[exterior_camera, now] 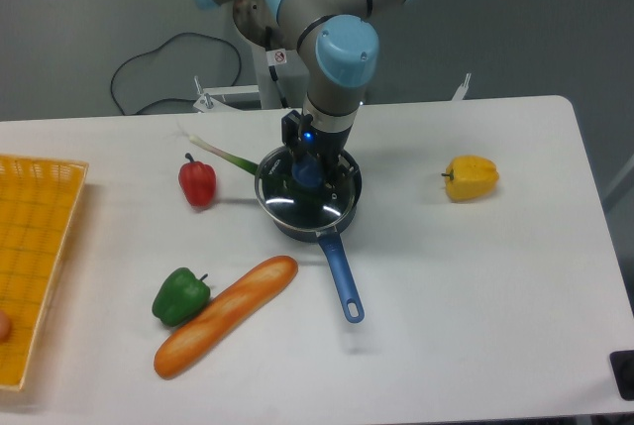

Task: Close the pot lid
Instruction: 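Press the lid down, shifting the saucepan and its handle, then adjust the lid to seat it flat on the saucepan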

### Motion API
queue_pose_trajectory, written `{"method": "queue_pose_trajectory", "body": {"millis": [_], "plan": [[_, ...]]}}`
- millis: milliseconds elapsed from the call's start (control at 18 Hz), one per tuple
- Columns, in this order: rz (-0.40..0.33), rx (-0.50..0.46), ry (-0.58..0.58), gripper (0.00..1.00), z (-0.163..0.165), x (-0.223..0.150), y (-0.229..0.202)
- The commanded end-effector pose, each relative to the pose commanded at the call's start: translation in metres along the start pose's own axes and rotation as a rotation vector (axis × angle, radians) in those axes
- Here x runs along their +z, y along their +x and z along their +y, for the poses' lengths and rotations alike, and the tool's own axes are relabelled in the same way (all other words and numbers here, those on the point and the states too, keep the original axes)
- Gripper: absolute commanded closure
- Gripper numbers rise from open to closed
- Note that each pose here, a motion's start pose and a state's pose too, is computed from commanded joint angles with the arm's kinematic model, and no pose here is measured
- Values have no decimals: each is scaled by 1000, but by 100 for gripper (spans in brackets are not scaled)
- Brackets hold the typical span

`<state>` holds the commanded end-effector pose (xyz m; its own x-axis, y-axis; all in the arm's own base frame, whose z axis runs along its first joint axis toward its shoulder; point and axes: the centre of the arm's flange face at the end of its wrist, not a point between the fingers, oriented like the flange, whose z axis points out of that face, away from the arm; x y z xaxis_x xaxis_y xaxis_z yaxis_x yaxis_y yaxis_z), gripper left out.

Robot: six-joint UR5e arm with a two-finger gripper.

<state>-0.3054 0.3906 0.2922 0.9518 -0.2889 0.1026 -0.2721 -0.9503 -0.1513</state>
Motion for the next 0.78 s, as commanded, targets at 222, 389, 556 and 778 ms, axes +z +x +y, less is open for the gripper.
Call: {"method": "queue_pose_trajectory", "body": {"millis": [222,389,556,778], "plan": [[24,-6,-17,73,0,-6,-1],[22,-3,-55,73,3,-8,-3],[26,44,-60,73,5,-8,-3],[27,44,-59,73,4,-7,-2]]}}
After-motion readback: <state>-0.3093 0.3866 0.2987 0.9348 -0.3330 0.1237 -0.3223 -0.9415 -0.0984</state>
